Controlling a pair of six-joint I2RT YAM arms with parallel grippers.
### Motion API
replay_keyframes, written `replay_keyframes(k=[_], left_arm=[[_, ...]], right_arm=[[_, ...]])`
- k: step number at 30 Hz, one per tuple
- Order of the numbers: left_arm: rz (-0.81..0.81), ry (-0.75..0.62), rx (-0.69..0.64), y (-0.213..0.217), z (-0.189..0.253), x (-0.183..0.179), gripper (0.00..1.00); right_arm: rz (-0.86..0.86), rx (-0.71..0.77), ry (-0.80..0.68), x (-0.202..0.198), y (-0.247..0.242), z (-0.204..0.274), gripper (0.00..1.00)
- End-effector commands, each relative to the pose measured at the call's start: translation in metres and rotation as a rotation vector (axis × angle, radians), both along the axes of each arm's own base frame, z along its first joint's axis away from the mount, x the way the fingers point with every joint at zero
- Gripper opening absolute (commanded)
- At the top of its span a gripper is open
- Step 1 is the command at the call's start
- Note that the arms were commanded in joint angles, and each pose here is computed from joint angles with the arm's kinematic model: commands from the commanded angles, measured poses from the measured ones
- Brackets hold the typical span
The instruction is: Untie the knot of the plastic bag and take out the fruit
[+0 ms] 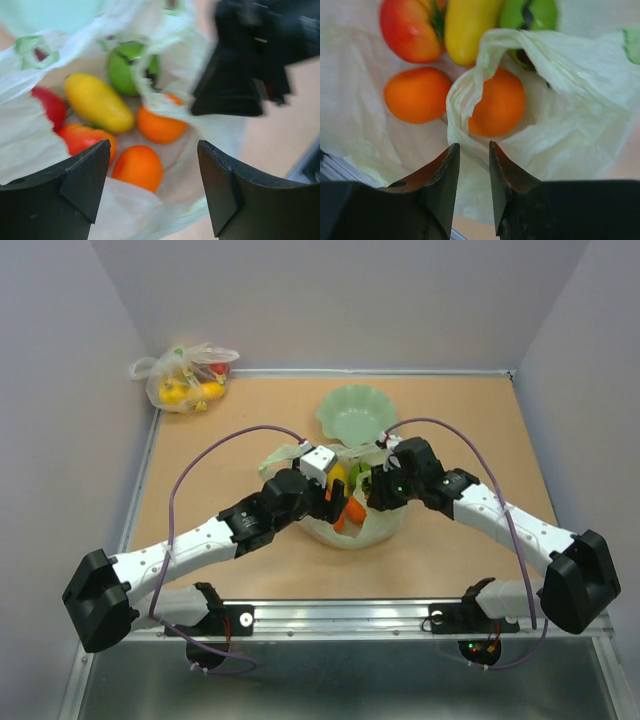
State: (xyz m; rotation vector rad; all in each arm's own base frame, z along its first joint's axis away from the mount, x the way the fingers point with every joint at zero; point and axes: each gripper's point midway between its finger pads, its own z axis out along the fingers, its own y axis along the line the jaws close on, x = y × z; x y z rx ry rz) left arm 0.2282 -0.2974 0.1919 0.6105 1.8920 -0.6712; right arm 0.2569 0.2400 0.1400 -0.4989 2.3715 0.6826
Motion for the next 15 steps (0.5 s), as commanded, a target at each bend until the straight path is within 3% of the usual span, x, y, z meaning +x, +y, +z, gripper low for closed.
replay_keyframes(k=[1, 8, 12, 15], left_arm=[[0.327, 0.018, -0.001, 0.044, -0.013, 0.030, 0.81], [0.427, 0.076, 0.016, 0.067, -0.044, 0.029, 0.81], [0.411, 0.096, 0.037, 0.067, -0.055, 0.026, 0.81], [0.391, 0.089, 0.036, 0.064, -0.055, 0.025, 0.81]], right_arm=[[-0.214, -0.032, 0.070, -0.016, -0.032, -0.018, 0.35], [-0.529, -0.123, 0.173, -0.041, -0.084, -0.073, 0.23], [-0.531, -0.176, 0.227, -0.049, -0.089, -0.094, 0.23], [-0.495, -0.153, 0.193, -0.044, -0.084, -0.082, 0.25]])
